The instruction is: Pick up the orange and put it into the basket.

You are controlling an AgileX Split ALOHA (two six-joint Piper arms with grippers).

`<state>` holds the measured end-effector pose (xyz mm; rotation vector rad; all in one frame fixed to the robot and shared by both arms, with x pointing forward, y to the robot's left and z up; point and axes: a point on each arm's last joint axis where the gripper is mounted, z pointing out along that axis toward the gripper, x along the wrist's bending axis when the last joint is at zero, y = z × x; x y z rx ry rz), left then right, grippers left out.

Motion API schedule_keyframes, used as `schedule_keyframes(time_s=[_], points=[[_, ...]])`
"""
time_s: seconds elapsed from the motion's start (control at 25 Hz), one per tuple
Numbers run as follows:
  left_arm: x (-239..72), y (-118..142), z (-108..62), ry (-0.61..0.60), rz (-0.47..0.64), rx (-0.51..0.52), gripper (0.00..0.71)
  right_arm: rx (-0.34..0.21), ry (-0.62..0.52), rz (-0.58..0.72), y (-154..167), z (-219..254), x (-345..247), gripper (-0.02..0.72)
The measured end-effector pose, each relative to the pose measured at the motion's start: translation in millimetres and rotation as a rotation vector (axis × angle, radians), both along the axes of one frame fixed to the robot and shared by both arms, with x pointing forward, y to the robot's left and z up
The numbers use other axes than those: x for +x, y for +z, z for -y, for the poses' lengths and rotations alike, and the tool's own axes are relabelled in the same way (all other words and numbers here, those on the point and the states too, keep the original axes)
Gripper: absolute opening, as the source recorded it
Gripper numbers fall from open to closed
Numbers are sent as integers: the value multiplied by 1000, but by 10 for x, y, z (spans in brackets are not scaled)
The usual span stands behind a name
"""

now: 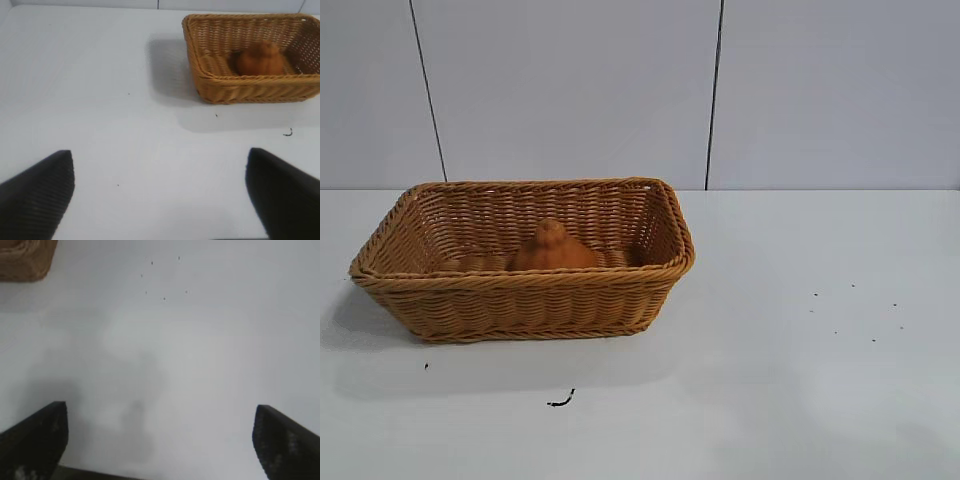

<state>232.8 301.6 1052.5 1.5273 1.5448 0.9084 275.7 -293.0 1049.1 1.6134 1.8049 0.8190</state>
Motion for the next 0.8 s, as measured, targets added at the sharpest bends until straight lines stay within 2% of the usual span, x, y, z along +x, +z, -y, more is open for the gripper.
schedule_keyframes(time_s=[0.48,0.8], points=[[0,0,0,0,0,0,666,4,0,247,43,4,-374,694],[0,0,0,0,0,0,666,4,0,264,43,4,-400,694]])
